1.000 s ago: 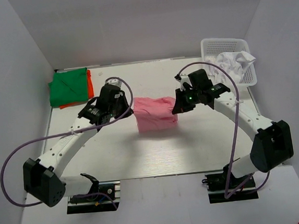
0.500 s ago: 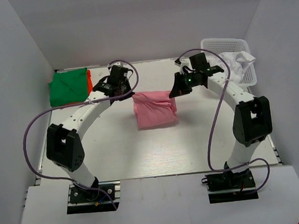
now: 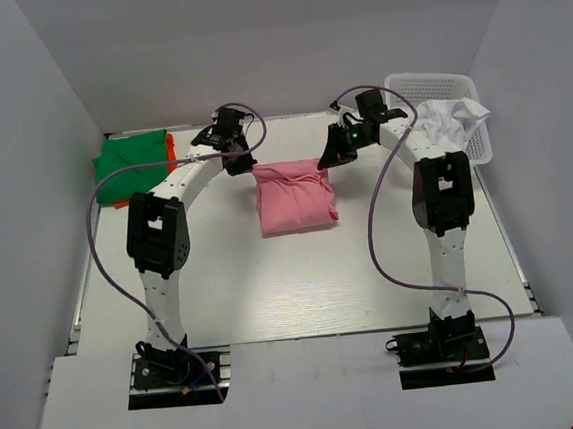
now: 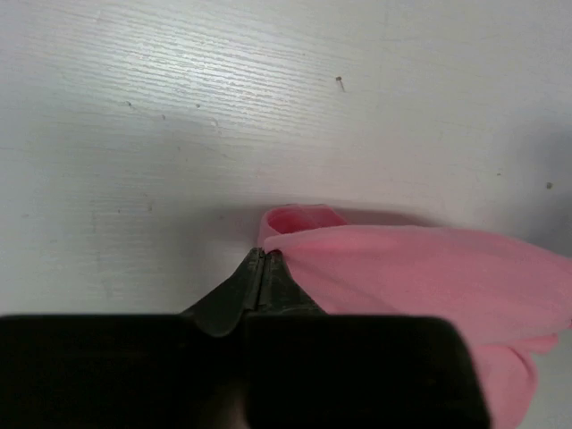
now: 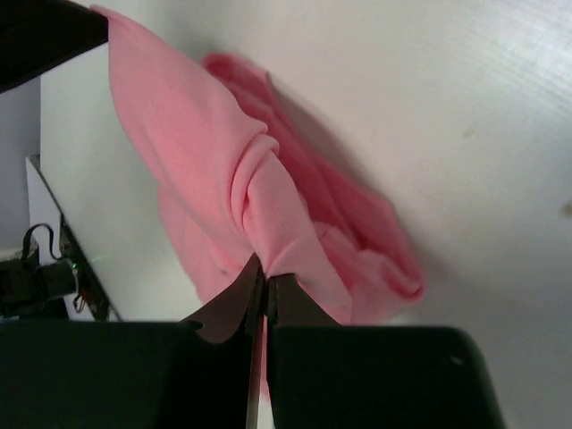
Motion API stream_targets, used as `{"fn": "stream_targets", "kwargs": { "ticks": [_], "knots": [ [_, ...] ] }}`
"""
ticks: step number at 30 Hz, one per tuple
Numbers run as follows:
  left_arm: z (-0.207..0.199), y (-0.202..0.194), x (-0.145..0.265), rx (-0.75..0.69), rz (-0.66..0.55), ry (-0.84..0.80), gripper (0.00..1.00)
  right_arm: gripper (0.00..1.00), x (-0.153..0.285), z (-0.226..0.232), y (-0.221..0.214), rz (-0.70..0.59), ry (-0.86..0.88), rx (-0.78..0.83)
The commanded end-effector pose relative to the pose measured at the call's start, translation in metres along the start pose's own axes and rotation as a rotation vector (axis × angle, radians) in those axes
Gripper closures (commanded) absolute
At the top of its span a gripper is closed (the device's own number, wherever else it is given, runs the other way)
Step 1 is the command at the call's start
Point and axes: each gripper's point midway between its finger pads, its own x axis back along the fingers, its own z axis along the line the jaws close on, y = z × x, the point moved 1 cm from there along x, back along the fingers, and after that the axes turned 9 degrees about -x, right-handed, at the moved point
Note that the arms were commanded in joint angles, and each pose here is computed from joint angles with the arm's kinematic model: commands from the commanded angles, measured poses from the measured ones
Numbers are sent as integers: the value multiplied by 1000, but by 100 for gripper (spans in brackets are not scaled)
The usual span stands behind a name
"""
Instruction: Fold and stack the t-shirts
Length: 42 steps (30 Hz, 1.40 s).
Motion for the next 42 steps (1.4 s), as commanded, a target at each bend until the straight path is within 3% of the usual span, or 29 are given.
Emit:
{"fn": "stream_targets", "kwargs": {
  "ticks": [1,2,3,4,5,6,10,14,18,25,27,28,34,36,38,41,42],
  "knots": [
    [5,28,-8,5,-19,-27,85,84,-6,-11,29,-34,19,33],
    [5,18,-17,2,17,-28,84,71,-10,-17,27,-27,11,24],
    [2,31,-15,2,-6,-56,50,55,-9,-15,41,-63,0,50],
    [6,34,-17,9,-1,-48,27,11,-13,-19,44,-67,-16,60],
    [3,37,-15,9,-6,-63,4,10,-10,-19,50,-91,-23,79],
    [3,37,-15,9,-6,-63,0,10,-10,-19,53,-104,-45,88],
    [-5,44,12,2,-66,-131,0,10,10,-3,50,-159,-89,142],
    [-6,22,13,-10,-63,-187,0,10,15,8,39,-188,-92,167],
    [-18,13,7,-23,-35,-232,7,25,0,0,26,-148,-123,135],
    [-22,-11,-19,-29,64,-231,23,26,-42,-6,27,-98,-153,115],
    [-20,-14,-24,-28,75,-227,26,30,-49,-15,30,-108,-194,101],
    [-21,-19,-25,-28,88,-235,27,37,-52,-13,31,-112,-198,100],
    [-19,-40,-35,-34,154,-248,34,45,-61,-28,29,-118,-257,77],
    [-16,-48,-37,-33,173,-241,42,55,-63,-30,27,-115,-232,64],
    [-21,-47,-36,-33,171,-271,49,75,-64,-23,30,-137,-209,56],
    [-32,-54,-35,-39,180,-328,61,84,-60,-16,38,-182,-191,56],
    [-33,-58,-36,-39,189,-341,79,86,-56,-25,38,-185,-189,35]
  ]
}}
